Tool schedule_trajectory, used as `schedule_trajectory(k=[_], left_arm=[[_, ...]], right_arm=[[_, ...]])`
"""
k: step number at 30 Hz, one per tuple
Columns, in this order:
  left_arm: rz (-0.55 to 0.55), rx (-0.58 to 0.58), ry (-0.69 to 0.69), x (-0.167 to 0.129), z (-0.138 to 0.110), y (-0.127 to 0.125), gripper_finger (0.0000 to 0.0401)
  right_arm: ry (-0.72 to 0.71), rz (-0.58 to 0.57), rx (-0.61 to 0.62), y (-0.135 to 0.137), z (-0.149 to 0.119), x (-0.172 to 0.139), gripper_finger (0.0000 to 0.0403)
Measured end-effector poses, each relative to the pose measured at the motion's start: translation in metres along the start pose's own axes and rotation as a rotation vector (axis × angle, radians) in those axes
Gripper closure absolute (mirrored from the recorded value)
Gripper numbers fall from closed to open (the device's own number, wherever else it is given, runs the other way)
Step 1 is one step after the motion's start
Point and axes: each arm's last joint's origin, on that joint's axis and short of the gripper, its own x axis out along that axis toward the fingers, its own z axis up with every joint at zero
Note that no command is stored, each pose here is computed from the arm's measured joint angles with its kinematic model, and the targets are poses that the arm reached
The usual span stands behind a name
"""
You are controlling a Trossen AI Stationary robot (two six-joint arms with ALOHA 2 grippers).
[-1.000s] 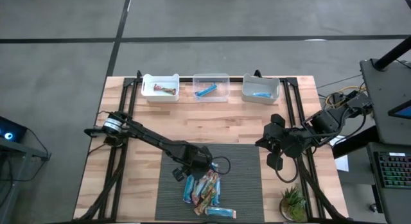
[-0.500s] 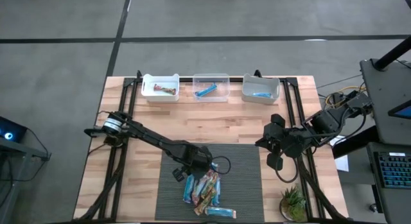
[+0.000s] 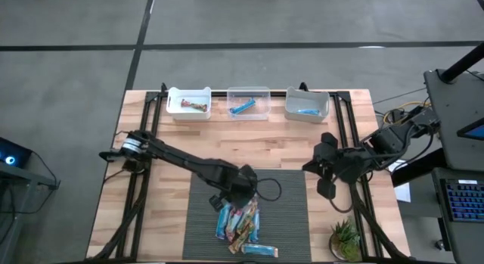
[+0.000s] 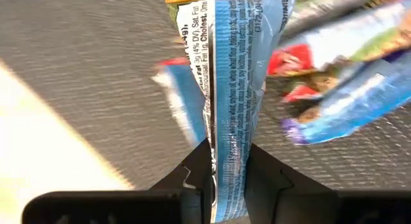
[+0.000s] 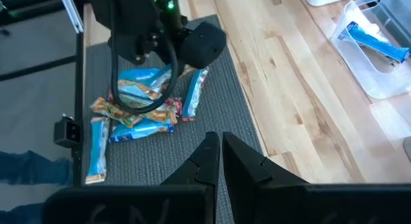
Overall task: Pick and place Granola Bars by type
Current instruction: Put the yellow granola bar into the gray bin
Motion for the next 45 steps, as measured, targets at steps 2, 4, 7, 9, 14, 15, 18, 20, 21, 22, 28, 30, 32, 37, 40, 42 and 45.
schedule_trajectory(k=[2, 4, 7, 9, 14, 15, 18, 20, 21, 22, 28, 30, 32, 37, 40, 42, 45], left_arm=[[0.034, -0.017, -0.007, -0.011, 0.002, 0.011, 0.0353], [0.060, -0.039, -0.025, -0.023, 0.002, 0.022, 0.0353], [0.114, -0.077, -0.072, -0.041, 0.002, 0.042, 0.0353], [0.150, -0.103, -0.100, -0.052, 0.000, 0.055, 0.0353], [0.230, -0.166, -0.153, -0.078, -0.009, 0.084, 0.0353], [0.246, -0.178, -0.162, -0.083, -0.012, 0.090, 0.0353], [0.296, -0.213, -0.191, -0.096, -0.020, 0.105, 0.0353], [0.328, -0.234, -0.213, -0.103, -0.025, 0.115, 0.0353], [0.341, -0.244, -0.226, -0.105, -0.027, 0.119, 0.0353], [0.350, -0.251, -0.240, -0.108, -0.030, 0.123, 0.0353], [0.400, -0.280, -0.306, -0.117, -0.040, 0.141, 0.0353], [0.419, -0.283, -0.333, -0.118, -0.043, 0.146, 0.0353], [0.433, -0.286, -0.372, -0.120, -0.045, 0.152, 0.0353], [0.485, -0.309, -0.433, -0.125, -0.052, 0.165, 0.0353], [0.504, -0.339, -0.447, -0.126, -0.057, 0.170, 0.0353], [0.508, -0.363, -0.450, -0.127, -0.060, 0.173, 0.0353], [0.510, -0.389, -0.455, -0.128, -0.065, 0.176, 0.0353]], right_arm=[[-0.013, 0.010, 0.007, -0.003, 0.000, -0.005, 0.0390], [-0.026, 0.021, 0.014, -0.006, 0.000, -0.011, 0.0390], [-0.060, 0.018, 0.023, -0.013, 0.000, -0.021, 0.0390], [-0.089, -0.009, 0.026, -0.019, -0.001, -0.027, 0.0390], [-0.138, -0.084, 0.027, -0.037, -0.006, -0.044, 0.0390], [-0.141, -0.091, 0.027, -0.040, -0.008, -0.048, 0.0390], [-0.146, -0.086, 0.031, -0.049, -0.012, -0.055, 0.0390], [-0.159, -0.074, 0.037, -0.055, -0.016, -0.060, 0.0390], [-0.166, -0.068, 0.041, -0.058, -0.018, -0.063, 0.0390], [-0.171, -0.064, 0.044, -0.062, -0.021, -0.065, 0.0390], [-0.207, -0.033, 0.074, -0.084, -0.041, -0.073, 0.0390], [-0.221, -0.022, 0.086, -0.091, -0.049, -0.074, 0.0390], [-0.234, -0.010, 0.095, -0.097, -0.056, -0.073, 0.0390], [-0.317, 0.080, 0.110, -0.108, -0.073, -0.069, 0.0390], [-0.407, 0.183, 0.100, -0.112, -0.079, -0.070, 0.0390], [-0.460, 0.216, 0.102, -0.116, -0.083, -0.071, 0.0390], [-0.481, 0.221, 0.103, -0.124, -0.092, -0.072, 0.0390]])
